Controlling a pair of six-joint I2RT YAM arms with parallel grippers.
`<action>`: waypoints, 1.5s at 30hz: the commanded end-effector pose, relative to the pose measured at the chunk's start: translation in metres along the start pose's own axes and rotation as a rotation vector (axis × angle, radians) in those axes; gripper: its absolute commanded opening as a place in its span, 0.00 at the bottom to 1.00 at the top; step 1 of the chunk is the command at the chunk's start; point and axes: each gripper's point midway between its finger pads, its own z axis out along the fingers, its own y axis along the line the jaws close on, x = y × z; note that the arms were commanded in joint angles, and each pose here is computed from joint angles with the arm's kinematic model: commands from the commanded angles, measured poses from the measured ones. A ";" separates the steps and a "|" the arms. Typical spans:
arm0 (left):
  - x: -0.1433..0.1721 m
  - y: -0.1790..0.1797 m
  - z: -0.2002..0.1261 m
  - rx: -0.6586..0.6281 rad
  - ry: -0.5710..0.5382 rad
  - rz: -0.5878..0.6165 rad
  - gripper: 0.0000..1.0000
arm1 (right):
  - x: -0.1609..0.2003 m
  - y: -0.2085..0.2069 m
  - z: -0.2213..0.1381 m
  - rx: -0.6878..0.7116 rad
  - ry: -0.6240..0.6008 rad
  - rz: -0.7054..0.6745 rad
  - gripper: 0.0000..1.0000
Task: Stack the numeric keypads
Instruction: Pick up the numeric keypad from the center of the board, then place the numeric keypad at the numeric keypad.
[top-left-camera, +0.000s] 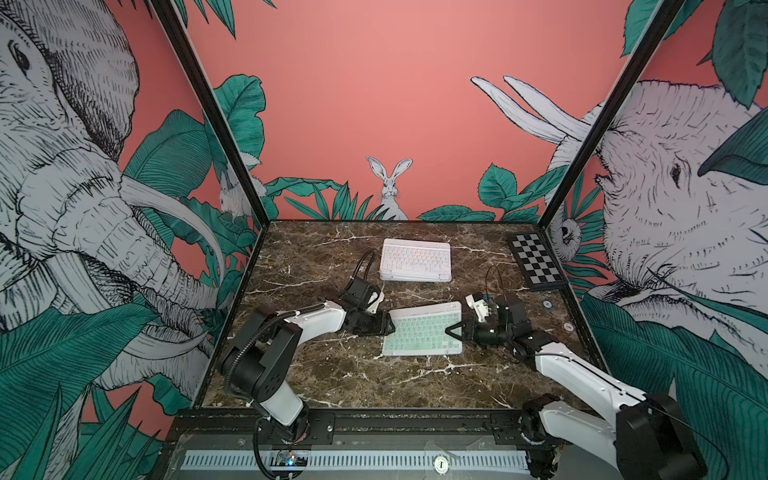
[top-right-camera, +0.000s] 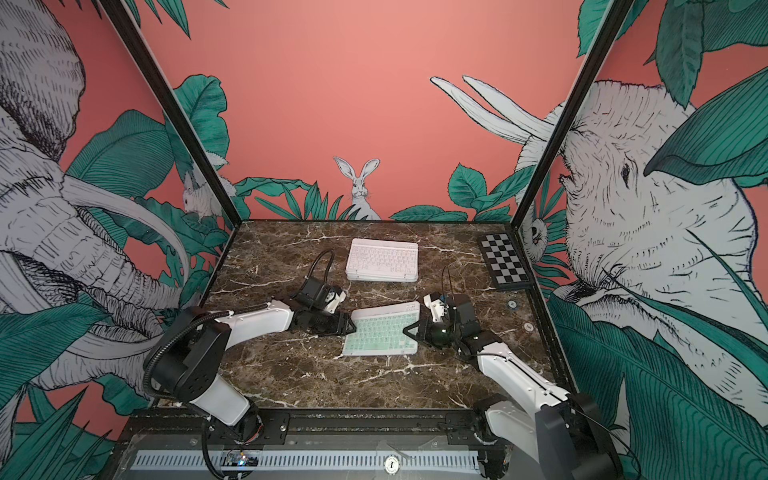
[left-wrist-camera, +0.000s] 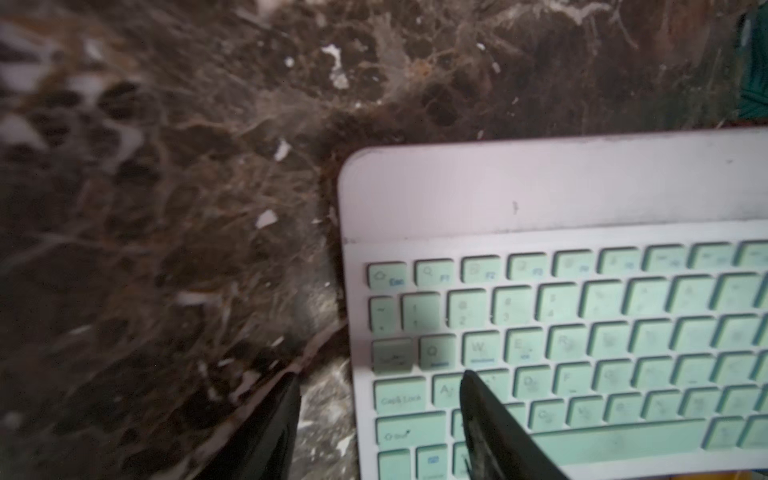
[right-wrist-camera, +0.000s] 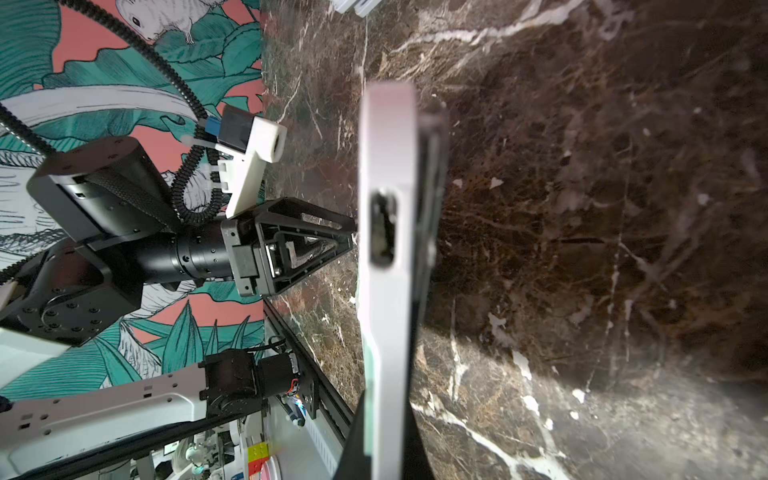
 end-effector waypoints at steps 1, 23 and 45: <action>-0.012 0.010 -0.033 -0.116 -0.062 -0.026 0.63 | -0.008 0.021 -0.006 -0.060 -0.013 -0.037 0.00; -0.080 0.005 -0.126 -0.175 -0.234 -0.071 0.66 | -0.197 0.103 0.010 -0.243 -0.133 -0.203 0.00; -0.085 0.013 -0.102 -0.174 -0.183 -0.116 0.66 | -0.268 0.026 0.057 -0.340 -0.031 -0.089 0.00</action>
